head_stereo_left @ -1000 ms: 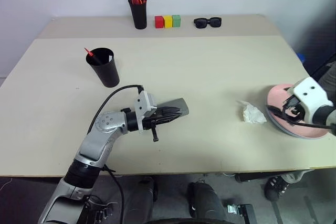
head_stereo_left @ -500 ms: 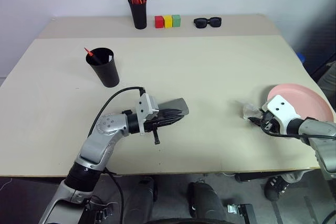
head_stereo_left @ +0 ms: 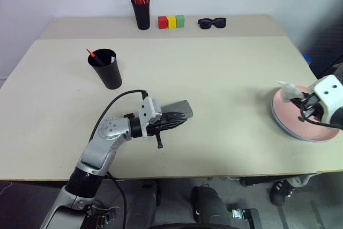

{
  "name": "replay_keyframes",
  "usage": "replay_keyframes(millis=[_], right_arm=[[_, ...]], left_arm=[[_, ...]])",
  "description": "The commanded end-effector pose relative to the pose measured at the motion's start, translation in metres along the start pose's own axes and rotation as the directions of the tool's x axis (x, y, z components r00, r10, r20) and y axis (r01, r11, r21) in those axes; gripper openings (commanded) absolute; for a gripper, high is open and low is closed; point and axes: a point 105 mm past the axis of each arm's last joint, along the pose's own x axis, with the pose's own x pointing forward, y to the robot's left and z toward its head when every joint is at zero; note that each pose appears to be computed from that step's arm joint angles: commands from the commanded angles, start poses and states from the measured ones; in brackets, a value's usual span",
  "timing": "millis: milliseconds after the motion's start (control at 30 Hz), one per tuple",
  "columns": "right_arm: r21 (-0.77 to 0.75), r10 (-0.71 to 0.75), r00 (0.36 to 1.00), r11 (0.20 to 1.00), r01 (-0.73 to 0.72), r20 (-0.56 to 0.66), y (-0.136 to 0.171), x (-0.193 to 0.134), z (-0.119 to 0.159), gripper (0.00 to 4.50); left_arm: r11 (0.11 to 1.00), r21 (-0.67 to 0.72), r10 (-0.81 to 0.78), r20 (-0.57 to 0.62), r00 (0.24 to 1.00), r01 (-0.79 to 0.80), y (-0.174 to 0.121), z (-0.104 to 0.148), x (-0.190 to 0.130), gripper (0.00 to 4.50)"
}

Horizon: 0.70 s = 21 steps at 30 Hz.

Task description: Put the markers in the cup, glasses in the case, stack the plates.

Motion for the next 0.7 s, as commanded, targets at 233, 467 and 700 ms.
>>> replay_keyframes(millis=[233,467,700], right_arm=[[-0.068,-0.016,0.999,0.998,0.014,-0.029,-0.004,0.004,-0.004,3.84],[-0.04,0.113,0.972,0.993,-0.107,0.209,0.022,0.012,0.048,3.84],[-0.02,0.322,0.864,0.94,-0.341,0.388,0.075,0.026,0.085,3.84]], left_arm=[[1.0,0.023,0.005,0.023,1.0,-0.005,0.004,0.011,-0.011,0.5],[0.974,0.041,0.224,0.016,0.974,-0.225,0.035,0.012,-0.042,0.5],[0.87,0.061,0.493,-0.079,0.866,-0.49,0.045,0.004,-0.124,0.5]])
